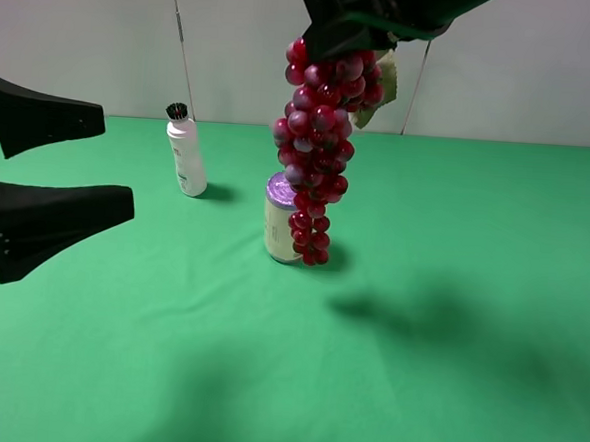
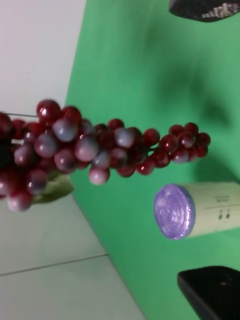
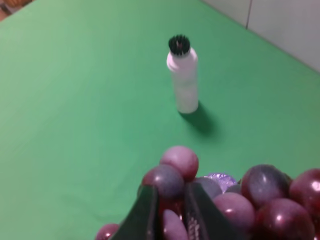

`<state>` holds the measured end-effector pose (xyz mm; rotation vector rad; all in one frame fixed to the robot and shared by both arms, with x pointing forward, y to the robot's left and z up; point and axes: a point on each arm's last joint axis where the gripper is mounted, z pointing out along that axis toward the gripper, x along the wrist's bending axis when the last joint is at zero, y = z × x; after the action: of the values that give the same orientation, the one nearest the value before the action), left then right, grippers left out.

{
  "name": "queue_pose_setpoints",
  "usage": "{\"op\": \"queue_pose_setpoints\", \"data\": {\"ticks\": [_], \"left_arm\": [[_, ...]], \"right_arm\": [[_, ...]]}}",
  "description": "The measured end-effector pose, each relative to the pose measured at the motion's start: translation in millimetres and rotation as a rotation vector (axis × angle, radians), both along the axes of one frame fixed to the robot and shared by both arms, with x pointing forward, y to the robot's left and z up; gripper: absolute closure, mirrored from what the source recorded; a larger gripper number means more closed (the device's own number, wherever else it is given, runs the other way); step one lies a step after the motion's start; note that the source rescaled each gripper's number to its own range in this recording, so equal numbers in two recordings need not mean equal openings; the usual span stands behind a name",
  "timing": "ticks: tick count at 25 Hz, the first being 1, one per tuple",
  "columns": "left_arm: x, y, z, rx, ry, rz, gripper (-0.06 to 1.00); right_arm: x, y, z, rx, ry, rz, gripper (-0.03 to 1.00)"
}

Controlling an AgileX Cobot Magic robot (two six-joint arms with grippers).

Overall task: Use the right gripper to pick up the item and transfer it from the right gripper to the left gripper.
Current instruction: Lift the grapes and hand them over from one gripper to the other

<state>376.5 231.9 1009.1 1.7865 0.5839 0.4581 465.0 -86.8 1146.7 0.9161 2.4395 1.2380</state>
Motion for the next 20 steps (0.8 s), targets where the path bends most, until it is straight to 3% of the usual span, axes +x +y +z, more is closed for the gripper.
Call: {"op": "queue_pose_setpoints", "data": {"ticks": [6, 13, 20], "left_arm": [[8, -4, -5, -0.02, -0.012, -0.031, -0.03], [14, -33, -24, 0.153, 0.007, -0.159, -0.03], [30, -42, -4, 0.167, -0.069, -0.165, -0.03]], "right_arm": [[3, 4, -5, 0.003, 0.012, 0.006, 0.97], [4, 5, -5, 0.012, 0.007, 0.008, 0.97], [4, 5, -7, 0.001, 0.021, 0.013, 0.97]]}}
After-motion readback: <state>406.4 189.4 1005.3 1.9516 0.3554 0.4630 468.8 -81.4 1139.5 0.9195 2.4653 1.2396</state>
